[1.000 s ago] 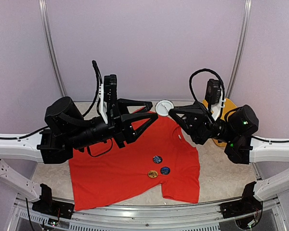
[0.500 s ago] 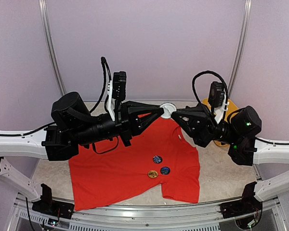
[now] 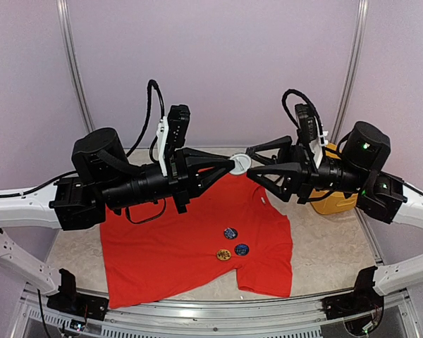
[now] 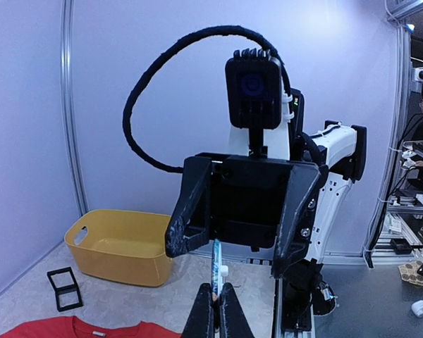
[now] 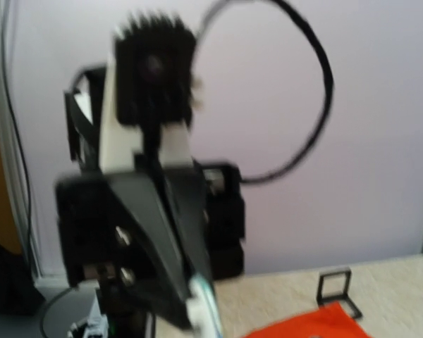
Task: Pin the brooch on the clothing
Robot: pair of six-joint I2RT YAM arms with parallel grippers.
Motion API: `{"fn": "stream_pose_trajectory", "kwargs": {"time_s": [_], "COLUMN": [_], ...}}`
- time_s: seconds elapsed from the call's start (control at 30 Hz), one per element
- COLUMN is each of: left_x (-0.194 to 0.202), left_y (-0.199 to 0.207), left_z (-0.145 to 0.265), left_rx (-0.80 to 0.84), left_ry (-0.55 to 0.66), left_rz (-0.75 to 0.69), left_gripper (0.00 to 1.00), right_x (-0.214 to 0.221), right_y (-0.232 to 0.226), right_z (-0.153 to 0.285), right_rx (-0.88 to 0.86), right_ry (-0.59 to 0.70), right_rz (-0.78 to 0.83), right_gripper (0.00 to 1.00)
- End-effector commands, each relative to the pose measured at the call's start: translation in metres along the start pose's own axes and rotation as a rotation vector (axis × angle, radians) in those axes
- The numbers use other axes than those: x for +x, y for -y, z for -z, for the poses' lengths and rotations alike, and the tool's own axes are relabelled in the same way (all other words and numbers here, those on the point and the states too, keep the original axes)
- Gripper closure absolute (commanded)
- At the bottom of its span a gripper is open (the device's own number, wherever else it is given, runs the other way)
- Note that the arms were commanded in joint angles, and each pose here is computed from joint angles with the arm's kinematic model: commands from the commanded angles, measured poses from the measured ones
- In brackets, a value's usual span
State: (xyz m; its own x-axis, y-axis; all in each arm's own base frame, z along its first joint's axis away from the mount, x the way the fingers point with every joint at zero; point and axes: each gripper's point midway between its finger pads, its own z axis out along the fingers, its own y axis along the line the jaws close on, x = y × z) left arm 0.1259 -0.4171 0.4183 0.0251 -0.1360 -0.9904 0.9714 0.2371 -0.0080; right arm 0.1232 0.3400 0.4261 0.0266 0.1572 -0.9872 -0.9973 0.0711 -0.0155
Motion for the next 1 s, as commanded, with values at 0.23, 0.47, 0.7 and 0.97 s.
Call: {"fn": "stream_pose_trajectory", "kwargs": {"time_s": [0.23, 0.47, 0.7, 0.97], "left_x": [-0.010, -0.004, 0.000, 0.023], "left_y": [0.008, 0.018, 0.028, 0.066], "left_z": [-0.005, -0.006, -0.006, -0.003], "left_rx": [0.038, 0.091, 0.148, 0.309], "left_ry": [-0.002, -0.020, -0.037, -0.121], "left_rz": [-0.018, -0.049, -0.075, -0.183], "left_gripper": [1.00, 1.00, 1.00, 1.00], "right_x": [0.015, 0.015, 0.018, 0.037], "right_y": [0.007, 0.007, 0.014, 0.043], "right_z": [0.001, -0.002, 0.000, 0.002], "right_rx": [0.030, 0.015, 0.034, 0.164], "right_ry": [-0.066, -0.061, -0.069, -0.141], "right_rz": [-0.034, -0.072, -0.112, -0.206], "right_gripper": [0.51, 0.65, 0.75, 0.81]}}
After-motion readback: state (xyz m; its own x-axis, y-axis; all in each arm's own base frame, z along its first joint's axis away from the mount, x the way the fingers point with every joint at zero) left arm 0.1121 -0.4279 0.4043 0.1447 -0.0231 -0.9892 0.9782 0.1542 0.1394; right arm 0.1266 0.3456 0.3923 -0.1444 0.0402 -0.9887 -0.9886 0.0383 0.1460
